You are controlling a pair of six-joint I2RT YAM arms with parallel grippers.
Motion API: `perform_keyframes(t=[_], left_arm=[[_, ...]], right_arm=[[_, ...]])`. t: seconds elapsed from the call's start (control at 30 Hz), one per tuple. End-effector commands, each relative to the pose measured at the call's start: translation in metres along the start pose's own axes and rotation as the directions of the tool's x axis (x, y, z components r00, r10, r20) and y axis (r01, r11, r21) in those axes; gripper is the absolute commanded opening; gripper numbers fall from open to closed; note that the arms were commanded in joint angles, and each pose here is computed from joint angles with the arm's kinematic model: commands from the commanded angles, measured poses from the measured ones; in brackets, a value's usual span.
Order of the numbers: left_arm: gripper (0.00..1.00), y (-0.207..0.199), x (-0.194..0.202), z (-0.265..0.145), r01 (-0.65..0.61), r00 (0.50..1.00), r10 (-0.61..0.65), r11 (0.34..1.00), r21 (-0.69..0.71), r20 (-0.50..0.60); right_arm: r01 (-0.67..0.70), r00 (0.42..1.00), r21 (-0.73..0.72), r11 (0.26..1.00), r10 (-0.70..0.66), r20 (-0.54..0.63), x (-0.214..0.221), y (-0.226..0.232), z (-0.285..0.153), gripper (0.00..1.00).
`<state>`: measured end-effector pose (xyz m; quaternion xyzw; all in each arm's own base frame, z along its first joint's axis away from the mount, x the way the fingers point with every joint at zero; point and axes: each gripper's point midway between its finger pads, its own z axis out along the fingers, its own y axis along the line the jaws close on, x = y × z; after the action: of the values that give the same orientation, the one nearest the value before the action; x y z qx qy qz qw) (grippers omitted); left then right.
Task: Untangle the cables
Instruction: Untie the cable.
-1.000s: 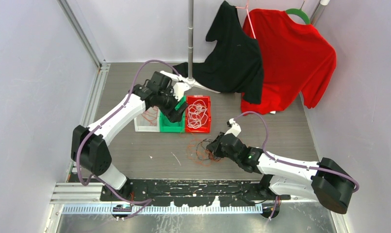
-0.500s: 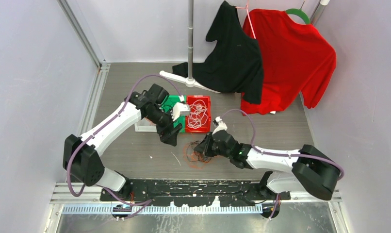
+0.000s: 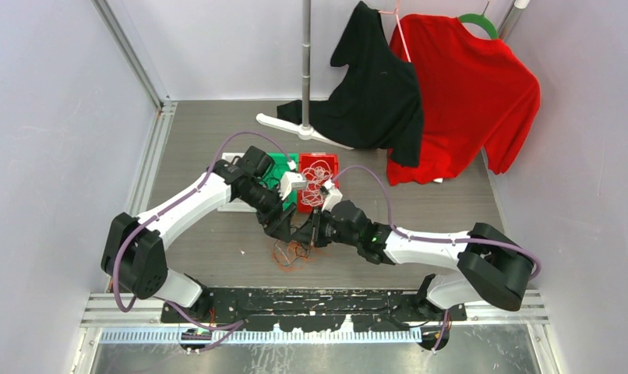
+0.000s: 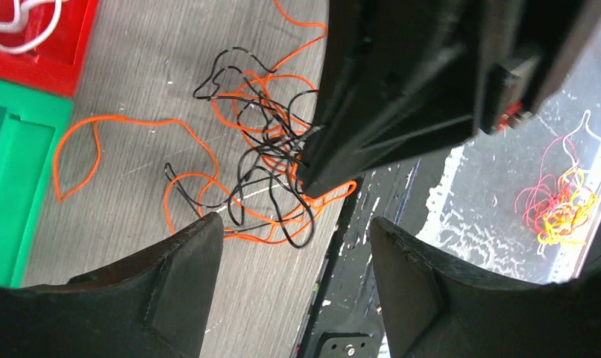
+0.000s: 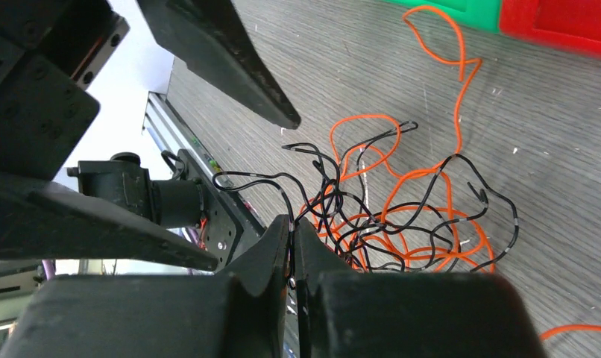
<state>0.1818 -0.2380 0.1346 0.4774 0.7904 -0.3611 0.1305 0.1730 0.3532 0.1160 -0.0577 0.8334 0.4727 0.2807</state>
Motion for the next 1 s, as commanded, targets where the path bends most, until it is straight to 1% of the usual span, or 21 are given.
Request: perform_keyframes(t=[0.0, 0.1, 0.2, 0.33, 0.4, 0.43, 0.47, 0.5, 0.57, 0.6, 0.67, 0.7, 0.77, 0.83, 0.93, 0.97], left_arm=[[0.7, 0.006, -0.029, -0.003, 0.004, 0.994, 0.001, 0.999, -0.043, 0.114], [0.6, 0.0, -0.032, -0.001, 0.012, 0.992, -0.012, 1.0, -0.001, 0.124], [0.48, -0.001, -0.035, 0.0, 0.02, 0.992, -0.021, 1.0, 0.01, 0.128], [0.27, -0.001, -0.035, 0.0, 0.018, 0.992, -0.02, 1.0, 0.014, 0.123], [0.13, 0.001, -0.034, -0.001, 0.021, 0.993, -0.021, 1.0, 0.001, 0.117], [0.07, 0.003, -0.034, -0.002, 0.023, 0.993, -0.021, 1.0, -0.015, 0.115], [0.02, 0.005, -0.037, -0.006, 0.021, 0.993, -0.016, 0.999, -0.04, 0.121], [0.0, 0.007, -0.04, -0.01, 0.022, 0.992, -0.014, 0.998, -0.064, 0.128], [0.0, 0.009, -0.046, -0.02, 0.016, 0.989, 0.0, 0.994, -0.11, 0.145], [0.0, 0.009, -0.048, -0.025, 0.013, 0.989, 0.007, 0.991, -0.134, 0.145], [0.0, 0.01, -0.051, -0.039, 0.011, 0.989, 0.019, 0.981, -0.195, 0.15], [0.0, 0.008, -0.049, -0.046, 0.017, 0.99, 0.015, 0.975, -0.222, 0.142], [0.0, 0.006, -0.045, -0.057, 0.02, 0.991, 0.017, 0.964, -0.267, 0.136], [0.0, 0.002, -0.041, -0.066, 0.03, 0.99, 0.011, 0.956, -0.292, 0.137], [0.0, -0.007, -0.035, -0.068, 0.069, 0.99, -0.032, 0.959, -0.275, 0.135], [0.0, -0.014, -0.035, -0.073, 0.075, 0.987, -0.034, 0.96, -0.27, 0.154]], right_arm=[[0.064, 0.997, -0.098, 0.993, -0.06, 0.044, -0.012, 0.029, 0.002, 0.11], [0.072, 0.997, -0.103, 0.992, -0.068, 0.038, -0.01, 0.029, 0.002, 0.11], [0.076, 0.997, -0.107, 0.991, -0.073, 0.035, -0.009, 0.029, 0.002, 0.1], [0.075, 0.996, -0.113, 0.991, -0.07, 0.053, -0.01, 0.029, -0.001, 0.1], [0.075, 0.995, -0.118, 0.99, -0.067, 0.072, -0.012, 0.029, -0.003, 0.11], [0.077, 0.994, -0.119, 0.99, -0.068, 0.08, -0.013, 0.029, -0.005, 0.11], [0.078, 0.994, -0.118, 0.99, -0.068, 0.083, -0.013, 0.028, -0.006, 0.14], [0.079, 0.994, -0.116, 0.99, -0.069, 0.084, -0.013, 0.027, -0.006, 0.19], [0.08, 0.994, -0.112, 0.991, -0.07, 0.087, -0.012, 0.025, -0.007, 0.27], [0.081, 0.993, -0.106, 0.991, -0.071, 0.095, -0.013, 0.023, -0.008, 0.33], [0.08, 0.985, -0.077, 0.994, -0.067, 0.157, -0.023, 0.019, -0.015, 0.43], [0.077, 0.978, -0.057, 0.995, -0.064, 0.199, -0.03, 0.016, -0.02, 0.45], [0.073, 0.95, -0.036, 0.997, -0.058, 0.306, -0.05, 0.014, -0.034, 0.47], [0.081, 0.92, -0.037, 0.996, -0.06, 0.387, -0.066, 0.018, -0.048, 0.49], [0.127, 0.903, -0.065, 0.99, -0.089, 0.421, -0.078, 0.038, -0.056, 0.5], [0.146, 0.902, -0.08, 0.986, -0.1, 0.419, -0.08, 0.046, -0.055, 0.5]])
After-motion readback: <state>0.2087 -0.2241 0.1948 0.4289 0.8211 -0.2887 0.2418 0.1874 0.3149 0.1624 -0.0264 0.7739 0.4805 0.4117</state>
